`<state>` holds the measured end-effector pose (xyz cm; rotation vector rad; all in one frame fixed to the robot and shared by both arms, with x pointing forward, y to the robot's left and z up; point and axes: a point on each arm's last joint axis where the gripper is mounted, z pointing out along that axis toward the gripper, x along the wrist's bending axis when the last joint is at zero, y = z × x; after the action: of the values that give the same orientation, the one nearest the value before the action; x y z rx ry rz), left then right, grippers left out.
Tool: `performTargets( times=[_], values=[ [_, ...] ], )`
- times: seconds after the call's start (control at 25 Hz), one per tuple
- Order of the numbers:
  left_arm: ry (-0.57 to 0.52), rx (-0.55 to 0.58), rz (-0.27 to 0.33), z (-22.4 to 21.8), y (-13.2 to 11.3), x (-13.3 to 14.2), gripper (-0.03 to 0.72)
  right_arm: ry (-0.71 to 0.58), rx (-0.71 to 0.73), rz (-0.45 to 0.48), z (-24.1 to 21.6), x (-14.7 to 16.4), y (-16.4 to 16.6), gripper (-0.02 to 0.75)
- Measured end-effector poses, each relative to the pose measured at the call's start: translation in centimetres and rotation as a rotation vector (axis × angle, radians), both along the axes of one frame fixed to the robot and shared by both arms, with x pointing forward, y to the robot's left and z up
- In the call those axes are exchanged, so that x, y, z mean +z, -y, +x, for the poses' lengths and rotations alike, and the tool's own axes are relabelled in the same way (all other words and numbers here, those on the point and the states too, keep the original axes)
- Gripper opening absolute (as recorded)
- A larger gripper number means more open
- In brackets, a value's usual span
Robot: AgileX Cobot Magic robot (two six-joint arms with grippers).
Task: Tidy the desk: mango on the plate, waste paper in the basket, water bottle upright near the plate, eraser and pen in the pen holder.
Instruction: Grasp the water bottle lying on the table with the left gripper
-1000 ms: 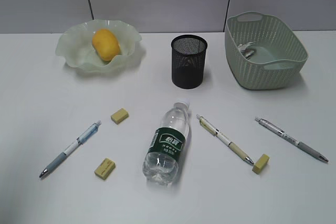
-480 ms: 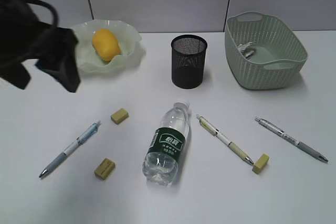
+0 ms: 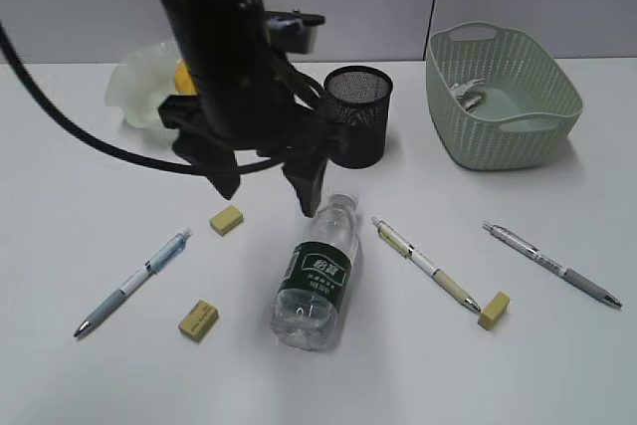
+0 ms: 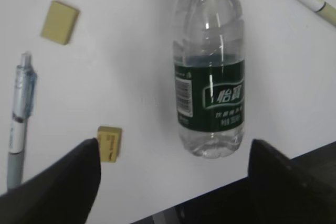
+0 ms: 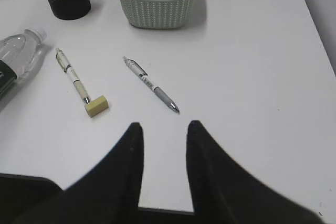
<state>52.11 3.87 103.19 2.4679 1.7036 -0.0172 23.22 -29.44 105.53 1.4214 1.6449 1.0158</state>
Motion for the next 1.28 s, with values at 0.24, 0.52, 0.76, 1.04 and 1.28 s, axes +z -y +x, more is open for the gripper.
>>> performTargets(
  times=[0.24,0.52,0.76,1.04,1.28],
  values=[
    [-0.07,-0.034,0.031,0.9,2.9,-4.0,0.673,0.0,0.0,0.0,0.0,0.0,0.0,0.241],
    [-0.119,-0.054,0.03,1.2,4.0,-6.7,0.673,0.0,0.0,0.0,0.0,0.0,0.0,0.241],
    [-0.132,-0.068,0.034,2.1,4.9,-8.2,0.673,0.001,0.0,0.0,0.0,0.0,0.0,0.24],
    [-0.155,-0.072,0.055,3.2,6.2,-10.8,0.673,0.001,0.0,0.0,0.0,0.0,0.0,0.24],
    [-0.183,-0.073,0.079,3.6,6.6,-12.8,0.671,0.001,0.0,0.0,0.0,0.0,0.0,0.239]
  ],
)
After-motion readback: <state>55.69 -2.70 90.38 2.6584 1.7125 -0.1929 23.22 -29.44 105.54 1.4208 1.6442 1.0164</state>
